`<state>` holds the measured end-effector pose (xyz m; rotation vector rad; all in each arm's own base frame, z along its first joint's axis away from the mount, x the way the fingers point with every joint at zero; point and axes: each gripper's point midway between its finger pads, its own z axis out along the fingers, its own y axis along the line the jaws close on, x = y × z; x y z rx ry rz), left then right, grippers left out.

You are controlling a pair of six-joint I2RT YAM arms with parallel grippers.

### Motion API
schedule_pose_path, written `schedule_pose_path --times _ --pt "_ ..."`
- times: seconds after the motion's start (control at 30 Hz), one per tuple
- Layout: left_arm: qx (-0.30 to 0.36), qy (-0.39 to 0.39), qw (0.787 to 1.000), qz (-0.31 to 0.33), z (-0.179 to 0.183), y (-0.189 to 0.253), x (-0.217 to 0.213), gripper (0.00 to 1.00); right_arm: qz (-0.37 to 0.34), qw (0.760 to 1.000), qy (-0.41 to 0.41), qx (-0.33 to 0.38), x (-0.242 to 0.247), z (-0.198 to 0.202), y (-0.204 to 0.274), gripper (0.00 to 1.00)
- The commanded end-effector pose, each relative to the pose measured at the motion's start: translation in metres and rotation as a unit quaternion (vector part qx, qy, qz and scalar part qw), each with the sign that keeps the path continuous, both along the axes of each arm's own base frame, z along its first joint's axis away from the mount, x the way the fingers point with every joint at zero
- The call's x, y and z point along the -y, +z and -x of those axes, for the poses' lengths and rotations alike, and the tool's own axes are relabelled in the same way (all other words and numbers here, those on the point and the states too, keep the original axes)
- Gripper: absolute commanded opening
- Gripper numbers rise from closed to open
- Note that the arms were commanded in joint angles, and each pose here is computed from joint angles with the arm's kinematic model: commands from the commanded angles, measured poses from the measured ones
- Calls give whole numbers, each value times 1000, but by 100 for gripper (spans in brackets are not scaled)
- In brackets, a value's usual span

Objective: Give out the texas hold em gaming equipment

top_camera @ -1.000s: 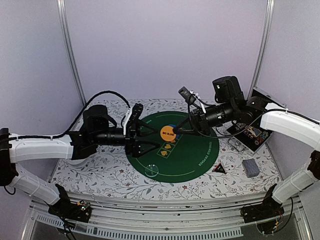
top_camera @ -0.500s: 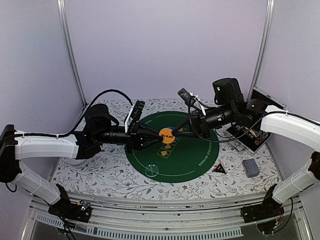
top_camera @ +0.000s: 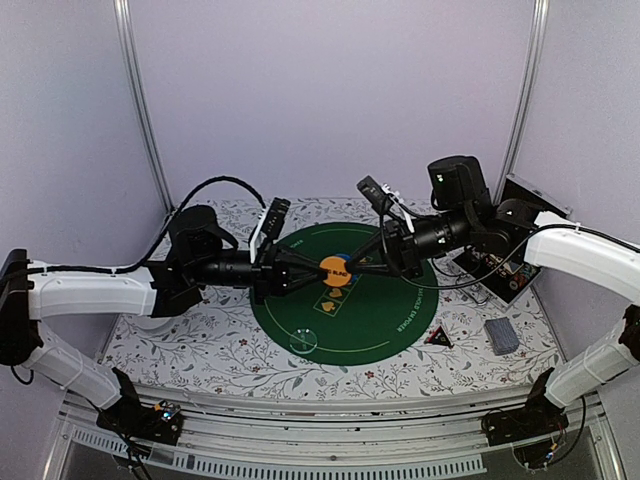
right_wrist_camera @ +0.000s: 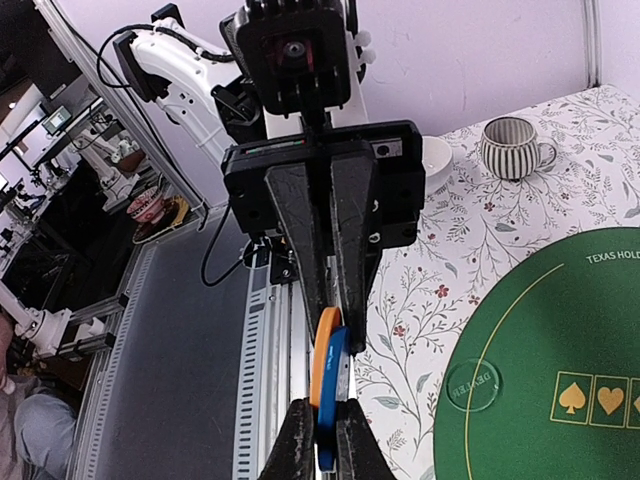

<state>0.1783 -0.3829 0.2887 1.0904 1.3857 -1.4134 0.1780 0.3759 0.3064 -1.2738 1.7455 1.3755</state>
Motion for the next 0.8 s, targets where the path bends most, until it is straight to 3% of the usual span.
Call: schedule_pose_path --times 0.0,0.4,0.7,0.77 --pt "41 -5 999 22 15 20 -5 0 5 999 -29 20 8 -6 3 2" --pt "55 25 998 9 17 13 -23 0 17 998 -66 18 28 -24 -3 2" --pt "44 -3 999 3 23 5 -19 0 26 999 -15 -21 22 -12 -18 2" --pt "59 -1 998 -3 24 2 -21 0 31 999 -12 11 25 -11 -18 2"
